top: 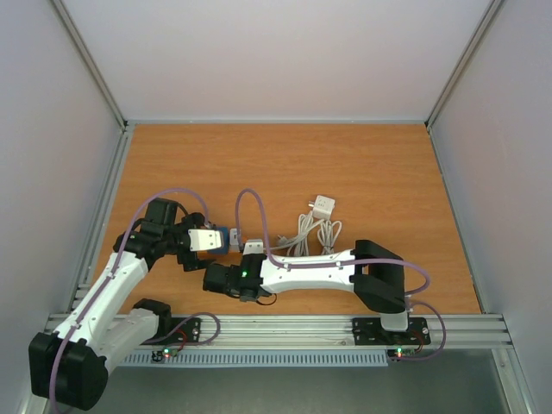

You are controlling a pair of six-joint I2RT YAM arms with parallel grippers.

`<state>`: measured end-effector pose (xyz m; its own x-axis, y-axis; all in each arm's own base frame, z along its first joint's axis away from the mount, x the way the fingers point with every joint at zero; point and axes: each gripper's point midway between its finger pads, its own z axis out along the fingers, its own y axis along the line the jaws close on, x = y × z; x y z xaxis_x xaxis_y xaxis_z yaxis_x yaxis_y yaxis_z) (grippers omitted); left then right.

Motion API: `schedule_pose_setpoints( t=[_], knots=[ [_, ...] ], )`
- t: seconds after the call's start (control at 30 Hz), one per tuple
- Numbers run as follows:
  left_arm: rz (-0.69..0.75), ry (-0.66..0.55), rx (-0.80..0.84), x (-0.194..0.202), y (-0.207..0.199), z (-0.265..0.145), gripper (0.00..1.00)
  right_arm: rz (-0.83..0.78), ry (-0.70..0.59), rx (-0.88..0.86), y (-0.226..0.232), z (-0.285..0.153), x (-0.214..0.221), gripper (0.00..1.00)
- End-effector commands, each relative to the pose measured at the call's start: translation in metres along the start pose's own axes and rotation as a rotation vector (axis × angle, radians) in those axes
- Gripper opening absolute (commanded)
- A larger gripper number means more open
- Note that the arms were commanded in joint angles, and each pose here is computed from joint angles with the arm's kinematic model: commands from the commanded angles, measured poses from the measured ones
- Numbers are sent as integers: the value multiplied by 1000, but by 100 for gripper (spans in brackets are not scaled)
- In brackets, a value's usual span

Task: Insert the plug

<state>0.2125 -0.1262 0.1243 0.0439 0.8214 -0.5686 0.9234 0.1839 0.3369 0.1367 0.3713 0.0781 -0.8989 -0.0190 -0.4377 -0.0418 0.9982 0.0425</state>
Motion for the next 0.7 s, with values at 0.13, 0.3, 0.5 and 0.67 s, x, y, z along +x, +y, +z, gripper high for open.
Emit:
schedule_pose_setpoints(
  t=[0.13, 0.3, 0.5, 0.67],
  knots=[
    [18, -18, -31, -3, 6, -1, 100, -23, -18, 99, -18, 13, 6, 1],
    [21, -19, -34, -3, 7, -1, 100, -18, -6, 71, -11, 16, 9, 1],
    [22, -23, -34, -5, 8, -2, 100, -22, -4, 84, -13, 25, 13, 1],
    [24, -23, -32, -4, 8, -1, 100, -27, -5, 87, -15, 28, 16, 1]
  ],
)
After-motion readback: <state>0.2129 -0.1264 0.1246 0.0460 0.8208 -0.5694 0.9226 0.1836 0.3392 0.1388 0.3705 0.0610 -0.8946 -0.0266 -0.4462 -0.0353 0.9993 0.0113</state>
